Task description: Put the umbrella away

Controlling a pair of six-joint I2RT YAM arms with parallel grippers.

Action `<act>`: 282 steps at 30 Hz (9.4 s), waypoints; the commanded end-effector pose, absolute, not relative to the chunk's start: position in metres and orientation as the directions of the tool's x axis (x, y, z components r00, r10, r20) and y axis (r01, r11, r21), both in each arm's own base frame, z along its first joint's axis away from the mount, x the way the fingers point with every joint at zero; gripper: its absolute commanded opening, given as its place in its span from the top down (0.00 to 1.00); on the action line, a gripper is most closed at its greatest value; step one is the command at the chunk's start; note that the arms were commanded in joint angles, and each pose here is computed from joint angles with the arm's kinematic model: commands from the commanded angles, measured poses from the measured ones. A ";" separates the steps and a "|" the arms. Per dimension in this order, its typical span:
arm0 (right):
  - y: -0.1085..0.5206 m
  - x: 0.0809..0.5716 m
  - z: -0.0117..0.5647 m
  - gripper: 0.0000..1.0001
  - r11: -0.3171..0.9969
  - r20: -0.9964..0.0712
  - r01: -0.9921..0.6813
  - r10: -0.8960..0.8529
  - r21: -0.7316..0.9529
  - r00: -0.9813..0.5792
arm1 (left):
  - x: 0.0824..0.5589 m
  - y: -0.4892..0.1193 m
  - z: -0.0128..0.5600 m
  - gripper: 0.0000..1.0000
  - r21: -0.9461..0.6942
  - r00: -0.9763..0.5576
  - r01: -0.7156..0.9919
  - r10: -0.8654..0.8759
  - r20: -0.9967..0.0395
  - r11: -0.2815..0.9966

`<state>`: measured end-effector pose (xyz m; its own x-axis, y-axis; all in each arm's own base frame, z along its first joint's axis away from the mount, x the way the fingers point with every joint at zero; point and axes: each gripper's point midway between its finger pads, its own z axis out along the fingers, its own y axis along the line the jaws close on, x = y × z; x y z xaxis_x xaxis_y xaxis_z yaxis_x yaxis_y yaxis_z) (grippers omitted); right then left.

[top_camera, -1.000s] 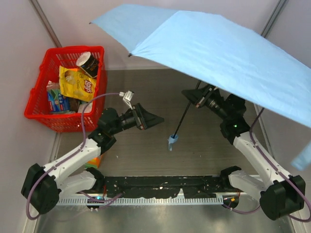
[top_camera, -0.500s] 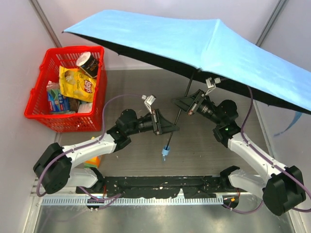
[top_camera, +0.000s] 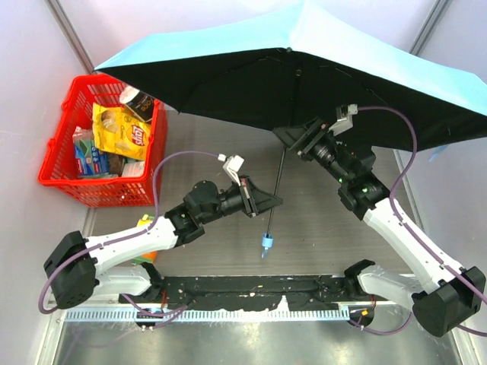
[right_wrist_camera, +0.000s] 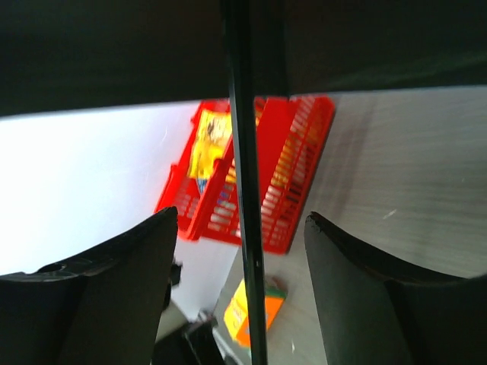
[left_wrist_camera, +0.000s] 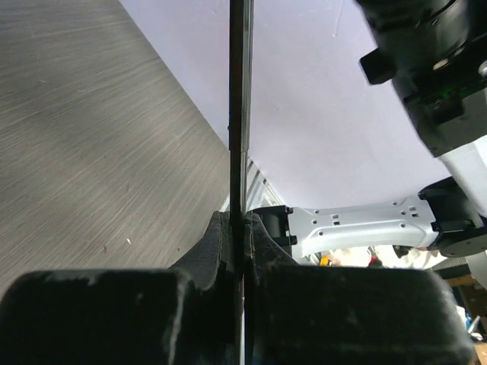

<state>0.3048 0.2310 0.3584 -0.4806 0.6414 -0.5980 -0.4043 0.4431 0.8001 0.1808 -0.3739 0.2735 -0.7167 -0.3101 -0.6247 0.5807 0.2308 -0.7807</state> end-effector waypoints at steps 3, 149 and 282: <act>0.206 0.343 0.406 0.25 0.432 -0.532 -0.338 0.789 0.836 -0.306 | 0.191 -0.367 0.276 1.00 -0.746 -0.644 0.588 -0.377 -0.666 0.314; 0.226 0.437 0.405 0.41 0.224 -0.422 -0.432 0.793 0.873 -0.440 | 0.188 -0.331 0.292 1.00 -0.853 -0.732 0.470 -0.439 -0.520 0.226; 0.206 0.299 0.419 0.99 0.108 -0.479 -0.524 0.588 0.845 -0.652 | 0.307 -0.183 0.254 0.85 -0.786 -0.511 0.064 -0.656 -0.556 0.615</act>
<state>0.3275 0.2067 0.3582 -0.7081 0.6014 -0.3701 -0.3326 0.1783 0.9261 0.2775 -0.1556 0.2591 -0.3918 -0.5772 -0.7165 0.0463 0.7654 -0.6419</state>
